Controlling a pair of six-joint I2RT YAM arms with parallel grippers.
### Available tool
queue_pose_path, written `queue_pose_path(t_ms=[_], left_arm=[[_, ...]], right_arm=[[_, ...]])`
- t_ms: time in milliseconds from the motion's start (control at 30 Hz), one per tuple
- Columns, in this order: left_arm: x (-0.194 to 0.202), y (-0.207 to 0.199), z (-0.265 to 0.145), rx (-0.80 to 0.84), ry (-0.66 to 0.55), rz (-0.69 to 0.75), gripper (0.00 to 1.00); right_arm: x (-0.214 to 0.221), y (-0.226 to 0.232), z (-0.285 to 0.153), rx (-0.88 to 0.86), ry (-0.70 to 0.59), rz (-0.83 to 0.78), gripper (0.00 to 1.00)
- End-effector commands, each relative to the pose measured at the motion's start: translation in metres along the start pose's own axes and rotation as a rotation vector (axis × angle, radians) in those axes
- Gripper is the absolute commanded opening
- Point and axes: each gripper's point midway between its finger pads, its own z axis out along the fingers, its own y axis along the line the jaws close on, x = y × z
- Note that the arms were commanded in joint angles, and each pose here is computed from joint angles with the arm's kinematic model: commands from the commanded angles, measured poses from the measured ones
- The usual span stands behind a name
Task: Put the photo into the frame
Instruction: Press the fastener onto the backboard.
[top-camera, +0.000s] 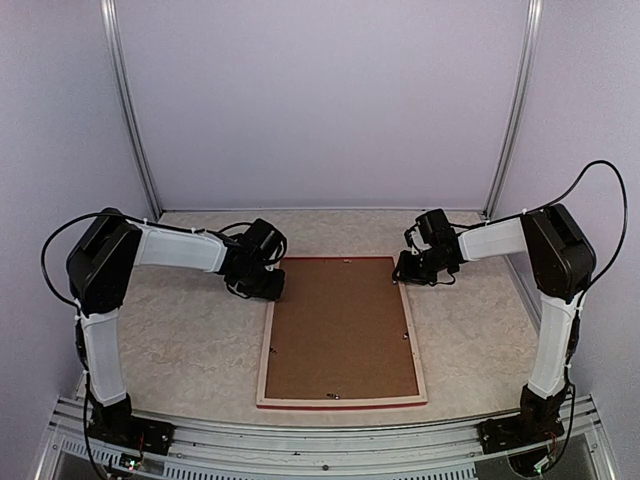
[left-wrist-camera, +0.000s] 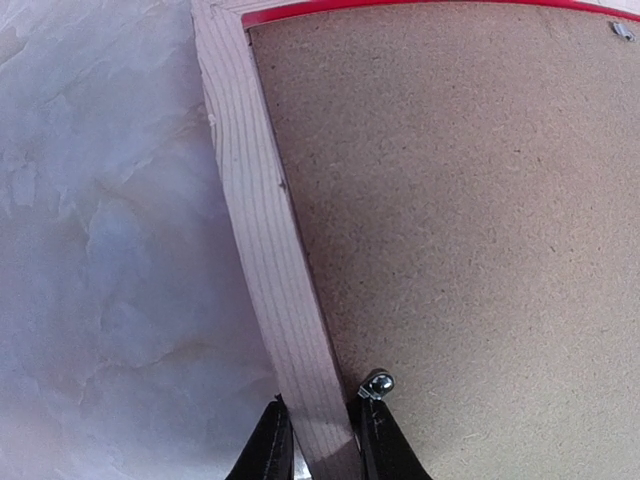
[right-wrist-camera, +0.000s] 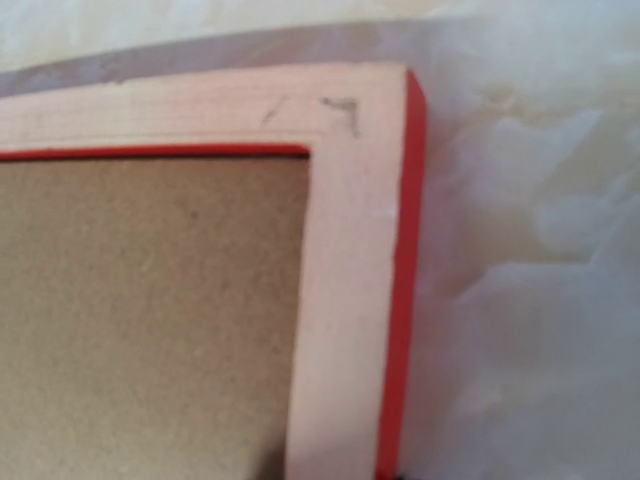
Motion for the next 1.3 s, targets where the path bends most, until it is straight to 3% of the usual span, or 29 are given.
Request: queue_pose_path(t_ms=[0, 67, 167, 400, 533, 700, 967, 1267], left_arm=[[0.005, 0.003, 0.005, -0.01, -0.019, 0.081, 0.04], [0.0, 0.0, 0.001, -0.021, -0.054, 0.11, 0.0], [-0.004, 0.002, -0.003, -0.048, -0.075, 0.112, 0.02], [-0.01, 0.004, -0.012, -0.051, -0.093, 0.069, 0.54], [-0.015, -0.001, -0.019, -0.003, -0.105, 0.036, 0.71], [-0.014, 0.001, -0.018, -0.018, -0.098, 0.044, 0.74], [-0.01, 0.007, -0.013, -0.049, -0.079, 0.056, 0.69], [-0.013, -0.001, -0.031, 0.034, -0.103, 0.007, 0.77]], right_arm=[[0.028, -0.008, 0.01, 0.01, 0.087, 0.003, 0.29], [0.028, -0.008, 0.01, 0.011, 0.087, 0.002, 0.29], [0.027, -0.008, 0.01, 0.011, 0.088, 0.0, 0.29], [0.025, -0.007, 0.008, 0.01, 0.086, -0.005, 0.29], [0.026, -0.007, 0.008, 0.008, 0.088, -0.005, 0.29], [0.025, -0.006, 0.007, 0.008, 0.087, -0.007, 0.29], [0.022, -0.004, 0.005, 0.005, 0.083, -0.013, 0.31], [0.009, 0.002, -0.01, 0.007, 0.059, -0.031, 0.54]])
